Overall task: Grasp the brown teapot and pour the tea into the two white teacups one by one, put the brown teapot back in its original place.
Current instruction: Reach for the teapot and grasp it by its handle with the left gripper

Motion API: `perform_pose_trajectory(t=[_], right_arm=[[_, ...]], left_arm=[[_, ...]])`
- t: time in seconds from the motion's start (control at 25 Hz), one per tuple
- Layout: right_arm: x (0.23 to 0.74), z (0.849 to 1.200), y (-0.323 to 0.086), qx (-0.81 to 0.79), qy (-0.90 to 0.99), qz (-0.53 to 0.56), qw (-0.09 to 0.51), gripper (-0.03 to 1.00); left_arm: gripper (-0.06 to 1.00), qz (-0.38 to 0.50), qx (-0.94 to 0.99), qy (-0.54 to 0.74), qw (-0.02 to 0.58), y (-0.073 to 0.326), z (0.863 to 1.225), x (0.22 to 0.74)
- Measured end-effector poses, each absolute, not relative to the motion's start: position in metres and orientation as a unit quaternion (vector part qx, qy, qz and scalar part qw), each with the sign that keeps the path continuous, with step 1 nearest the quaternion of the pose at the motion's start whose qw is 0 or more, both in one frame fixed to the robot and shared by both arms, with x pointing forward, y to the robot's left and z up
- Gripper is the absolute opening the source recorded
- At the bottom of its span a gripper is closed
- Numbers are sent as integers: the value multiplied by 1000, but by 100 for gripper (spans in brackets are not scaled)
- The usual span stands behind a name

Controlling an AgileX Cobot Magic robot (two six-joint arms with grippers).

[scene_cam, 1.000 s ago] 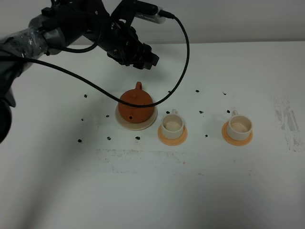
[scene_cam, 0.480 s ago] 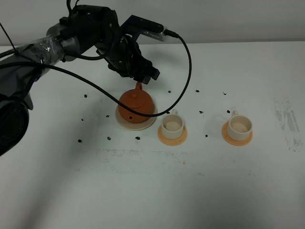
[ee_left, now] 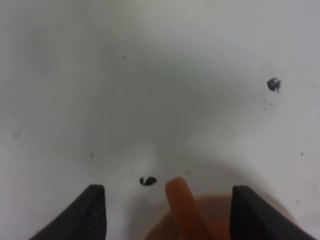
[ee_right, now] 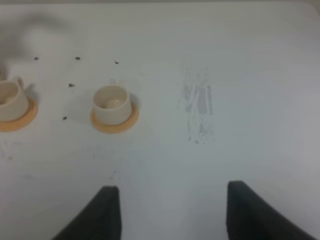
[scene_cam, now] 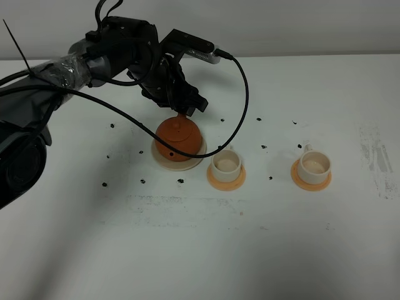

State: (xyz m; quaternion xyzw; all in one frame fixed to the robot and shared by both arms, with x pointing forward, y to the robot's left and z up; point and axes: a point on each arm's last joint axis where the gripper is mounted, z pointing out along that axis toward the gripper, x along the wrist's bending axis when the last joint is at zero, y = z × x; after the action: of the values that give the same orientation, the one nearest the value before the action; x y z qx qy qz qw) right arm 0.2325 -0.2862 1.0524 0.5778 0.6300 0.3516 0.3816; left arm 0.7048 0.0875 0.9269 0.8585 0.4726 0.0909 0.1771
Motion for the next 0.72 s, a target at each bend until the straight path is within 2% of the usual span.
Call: perform_pose_trajectory(t=[0.72], right_arm=[[233, 1052, -286, 578, 630, 352, 382, 49]], left_arm=[[56, 111, 867, 453, 178, 95, 918, 713]])
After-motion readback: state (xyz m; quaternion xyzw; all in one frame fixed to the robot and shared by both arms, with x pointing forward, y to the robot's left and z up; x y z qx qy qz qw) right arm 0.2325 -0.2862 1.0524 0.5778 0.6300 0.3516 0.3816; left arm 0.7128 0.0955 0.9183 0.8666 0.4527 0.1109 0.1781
